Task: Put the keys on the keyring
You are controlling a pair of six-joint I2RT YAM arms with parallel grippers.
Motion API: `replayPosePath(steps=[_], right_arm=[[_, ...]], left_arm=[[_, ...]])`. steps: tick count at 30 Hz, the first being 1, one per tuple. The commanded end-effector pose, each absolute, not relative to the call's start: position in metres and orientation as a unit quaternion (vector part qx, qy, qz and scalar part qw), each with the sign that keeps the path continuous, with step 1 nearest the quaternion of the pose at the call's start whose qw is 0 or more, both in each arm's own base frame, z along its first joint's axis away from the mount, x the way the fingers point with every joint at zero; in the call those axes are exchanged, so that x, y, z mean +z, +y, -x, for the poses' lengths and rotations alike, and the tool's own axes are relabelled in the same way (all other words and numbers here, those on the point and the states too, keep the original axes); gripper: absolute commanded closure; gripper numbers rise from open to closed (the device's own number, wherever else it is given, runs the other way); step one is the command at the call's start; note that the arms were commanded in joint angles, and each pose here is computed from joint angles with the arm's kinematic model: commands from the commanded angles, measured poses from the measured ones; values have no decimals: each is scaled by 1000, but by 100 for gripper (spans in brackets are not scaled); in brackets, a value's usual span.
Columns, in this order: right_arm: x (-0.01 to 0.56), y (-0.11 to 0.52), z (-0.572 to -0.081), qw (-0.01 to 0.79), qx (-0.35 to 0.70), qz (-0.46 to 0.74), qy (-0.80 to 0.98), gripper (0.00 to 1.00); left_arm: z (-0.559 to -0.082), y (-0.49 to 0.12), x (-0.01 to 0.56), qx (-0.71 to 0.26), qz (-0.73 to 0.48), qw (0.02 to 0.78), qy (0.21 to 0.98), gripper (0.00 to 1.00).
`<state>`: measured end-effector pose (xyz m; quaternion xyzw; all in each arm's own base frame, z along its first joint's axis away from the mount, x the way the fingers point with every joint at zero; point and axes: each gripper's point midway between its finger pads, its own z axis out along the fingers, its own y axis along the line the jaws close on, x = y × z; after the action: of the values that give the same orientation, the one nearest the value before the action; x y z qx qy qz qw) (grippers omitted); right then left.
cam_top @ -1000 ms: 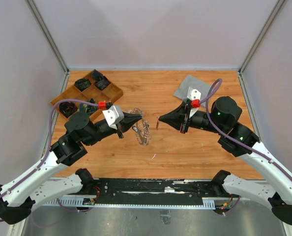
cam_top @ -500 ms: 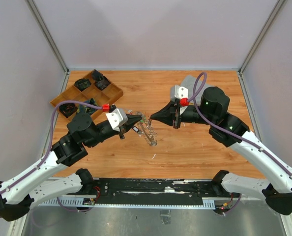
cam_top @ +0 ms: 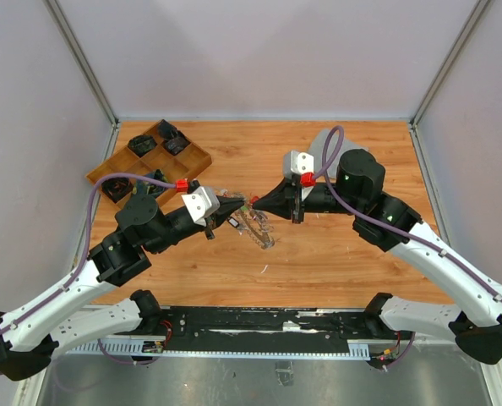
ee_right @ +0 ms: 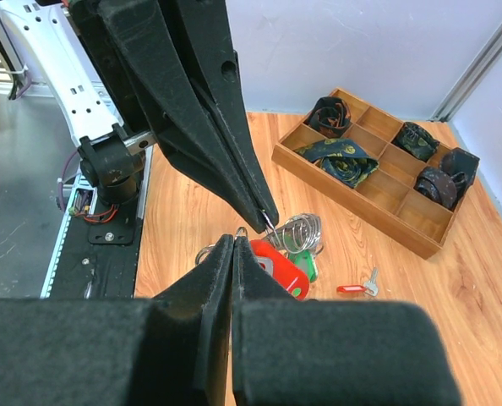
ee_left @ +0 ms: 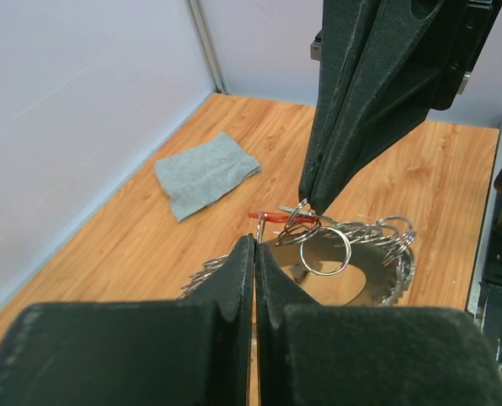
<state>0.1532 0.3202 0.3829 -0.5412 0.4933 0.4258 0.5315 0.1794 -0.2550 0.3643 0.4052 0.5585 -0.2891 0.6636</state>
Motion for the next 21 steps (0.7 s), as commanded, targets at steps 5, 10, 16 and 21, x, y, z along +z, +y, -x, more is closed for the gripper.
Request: replayPosePath(steps=[5, 10, 16, 21], right_arm=[[399, 321, -159, 558, 412, 526, 492, 99], [397, 321, -163, 560, 408, 517, 503, 99], [396, 322, -168, 559, 407, 509, 513, 99], [394, 325, -170, 555, 409, 506, 518, 99]], left_arm=[[-174, -251, 399, -300, -390, 697, 522, 99], [-173, -251, 399, -301, -392, 697, 521, 99], [-172, -251, 399, -302, -393, 696, 520, 100], [-171, -250, 398, -303, -394, 696, 519, 99]])
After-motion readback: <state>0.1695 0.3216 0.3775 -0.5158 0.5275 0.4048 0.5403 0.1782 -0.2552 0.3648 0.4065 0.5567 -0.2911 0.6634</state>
